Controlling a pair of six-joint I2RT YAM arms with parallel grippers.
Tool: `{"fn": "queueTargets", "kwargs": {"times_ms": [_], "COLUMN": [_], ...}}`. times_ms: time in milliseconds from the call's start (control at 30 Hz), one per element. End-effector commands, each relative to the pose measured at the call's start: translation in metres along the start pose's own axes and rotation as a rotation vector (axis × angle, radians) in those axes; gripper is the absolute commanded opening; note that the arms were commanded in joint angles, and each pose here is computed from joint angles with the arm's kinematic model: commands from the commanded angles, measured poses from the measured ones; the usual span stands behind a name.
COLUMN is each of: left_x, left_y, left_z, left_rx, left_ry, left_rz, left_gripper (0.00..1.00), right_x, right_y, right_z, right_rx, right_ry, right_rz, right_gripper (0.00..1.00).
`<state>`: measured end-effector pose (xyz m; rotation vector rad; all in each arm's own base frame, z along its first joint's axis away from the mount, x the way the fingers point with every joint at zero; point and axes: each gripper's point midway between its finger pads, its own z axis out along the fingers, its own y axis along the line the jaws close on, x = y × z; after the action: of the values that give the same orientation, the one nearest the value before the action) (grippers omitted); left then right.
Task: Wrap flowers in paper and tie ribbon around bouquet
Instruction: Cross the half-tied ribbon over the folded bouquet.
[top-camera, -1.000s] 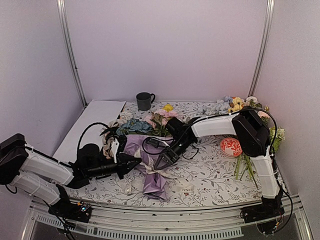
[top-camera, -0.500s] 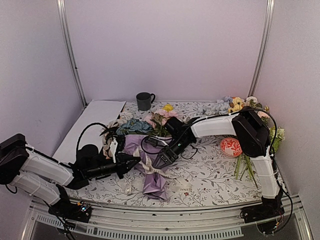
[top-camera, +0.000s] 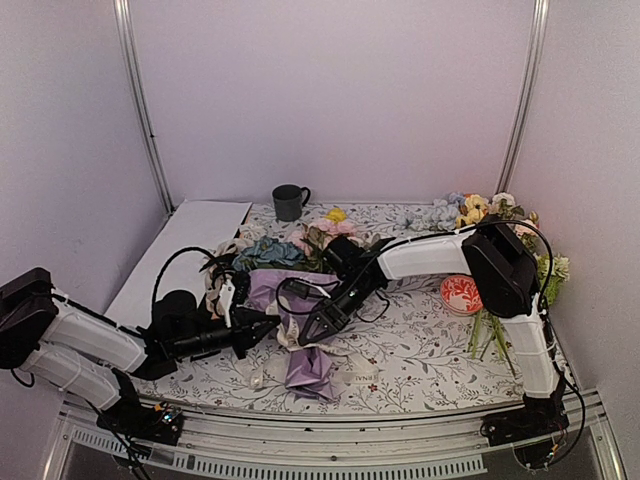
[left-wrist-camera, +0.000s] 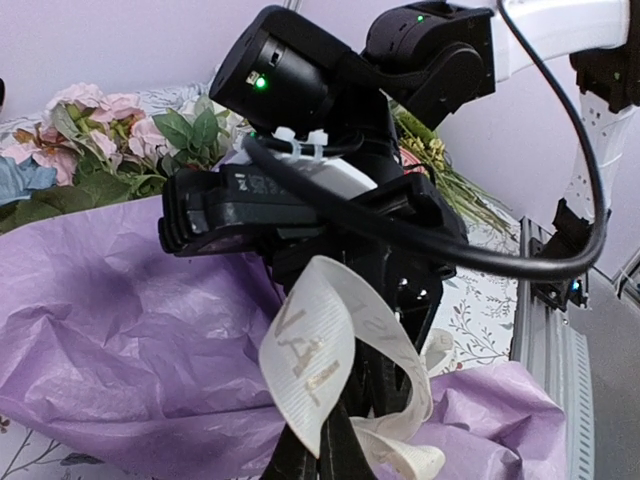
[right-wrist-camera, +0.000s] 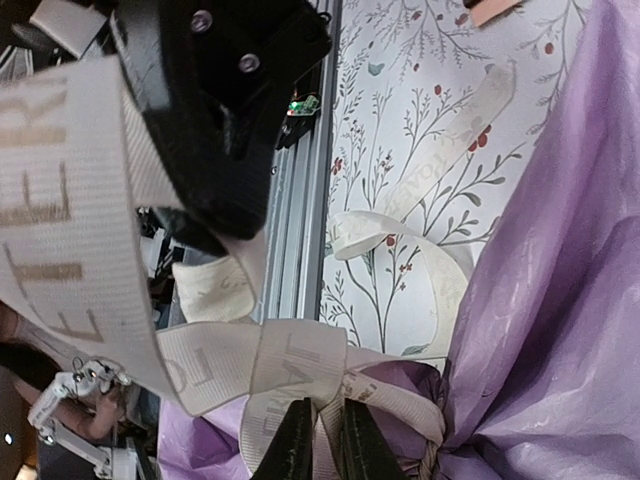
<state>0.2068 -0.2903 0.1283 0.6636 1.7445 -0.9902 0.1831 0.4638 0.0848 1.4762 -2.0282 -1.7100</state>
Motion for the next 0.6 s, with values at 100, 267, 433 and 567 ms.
{"fn": "queueTargets", "kwargs": {"times_ms": [100, 267, 433, 567], "left_x": [-0.004, -0.003, -0.002, -0.004], "left_y": [0.006, 0.01, 0.011, 0.012], "left_z": [-0.005, -0.007, -0.006, -0.007], "left_rx": [-0.025, -0.044, -0.051, -0.056], "left_ry": [-0.031, -0.035, -0.028, -0.034], "left_rz": [-0.009, -0.016, -0.016, -0.017], "left_gripper": [0.0, 0.0, 0.0, 0.0], "right_x": [-0.007, -0.013, -0.024, -0.03], "right_y": [0.004, 0.006, 0.009, 0.008], "right_z": [-0.005, -0.022, -0.032, -0.038], "right_rx": [0.032, 0.088, 0.14, 0.184], "right_ry": [-0.011, -0.038, -0.07, -0.085], "right_rz": [-0.04, -0.047, -0.058, -0.045], "right_gripper": [0.02, 0.0, 0.0, 0.01]}}
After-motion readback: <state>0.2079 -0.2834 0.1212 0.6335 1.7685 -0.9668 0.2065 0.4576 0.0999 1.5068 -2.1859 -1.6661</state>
